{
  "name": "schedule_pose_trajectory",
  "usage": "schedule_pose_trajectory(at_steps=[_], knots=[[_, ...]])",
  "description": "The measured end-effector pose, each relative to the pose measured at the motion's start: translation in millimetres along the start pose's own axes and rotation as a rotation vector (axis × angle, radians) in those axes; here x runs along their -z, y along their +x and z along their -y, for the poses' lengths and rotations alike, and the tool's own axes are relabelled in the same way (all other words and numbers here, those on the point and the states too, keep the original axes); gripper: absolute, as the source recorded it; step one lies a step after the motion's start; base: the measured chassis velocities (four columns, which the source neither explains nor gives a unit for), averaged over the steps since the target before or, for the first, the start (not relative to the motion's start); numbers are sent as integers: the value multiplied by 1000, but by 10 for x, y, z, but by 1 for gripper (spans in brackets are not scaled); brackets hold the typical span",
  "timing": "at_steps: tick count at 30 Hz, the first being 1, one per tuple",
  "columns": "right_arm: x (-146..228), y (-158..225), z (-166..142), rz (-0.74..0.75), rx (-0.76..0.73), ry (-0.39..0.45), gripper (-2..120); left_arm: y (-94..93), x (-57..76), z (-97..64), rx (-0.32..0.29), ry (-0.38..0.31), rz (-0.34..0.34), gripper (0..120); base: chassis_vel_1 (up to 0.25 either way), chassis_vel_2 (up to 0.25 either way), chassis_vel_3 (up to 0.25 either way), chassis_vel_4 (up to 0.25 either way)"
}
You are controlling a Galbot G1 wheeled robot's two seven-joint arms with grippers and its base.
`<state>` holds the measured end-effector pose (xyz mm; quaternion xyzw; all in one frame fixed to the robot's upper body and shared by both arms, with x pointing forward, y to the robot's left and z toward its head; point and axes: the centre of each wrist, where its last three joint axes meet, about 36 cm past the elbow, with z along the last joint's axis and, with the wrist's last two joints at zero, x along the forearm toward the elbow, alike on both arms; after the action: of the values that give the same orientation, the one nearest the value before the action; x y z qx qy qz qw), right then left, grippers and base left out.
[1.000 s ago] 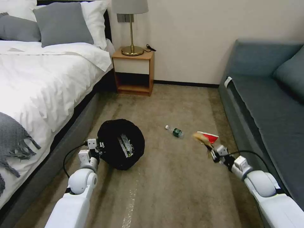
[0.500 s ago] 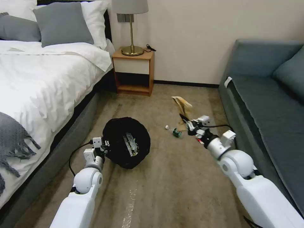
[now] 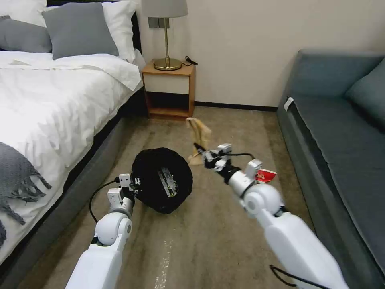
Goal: Pick up the trash bin, then pick up the garbage on the floor and place it into the trash bin.
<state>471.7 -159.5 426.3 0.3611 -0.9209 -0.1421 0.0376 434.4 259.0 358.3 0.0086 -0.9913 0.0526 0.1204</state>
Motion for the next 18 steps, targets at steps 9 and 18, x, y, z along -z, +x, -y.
schedule_pose_trajectory(at_steps=[9, 18], knots=[[-626, -296, -310, -89, 31, 1, 0, 5, 49, 44, -4, 19, 5, 1, 0, 0, 0, 0], [-1040, -484, -290, -178, 5, 42, 10, -5, -19, 3, 1, 27, -13, 1, 0, 0, 0, 0]])
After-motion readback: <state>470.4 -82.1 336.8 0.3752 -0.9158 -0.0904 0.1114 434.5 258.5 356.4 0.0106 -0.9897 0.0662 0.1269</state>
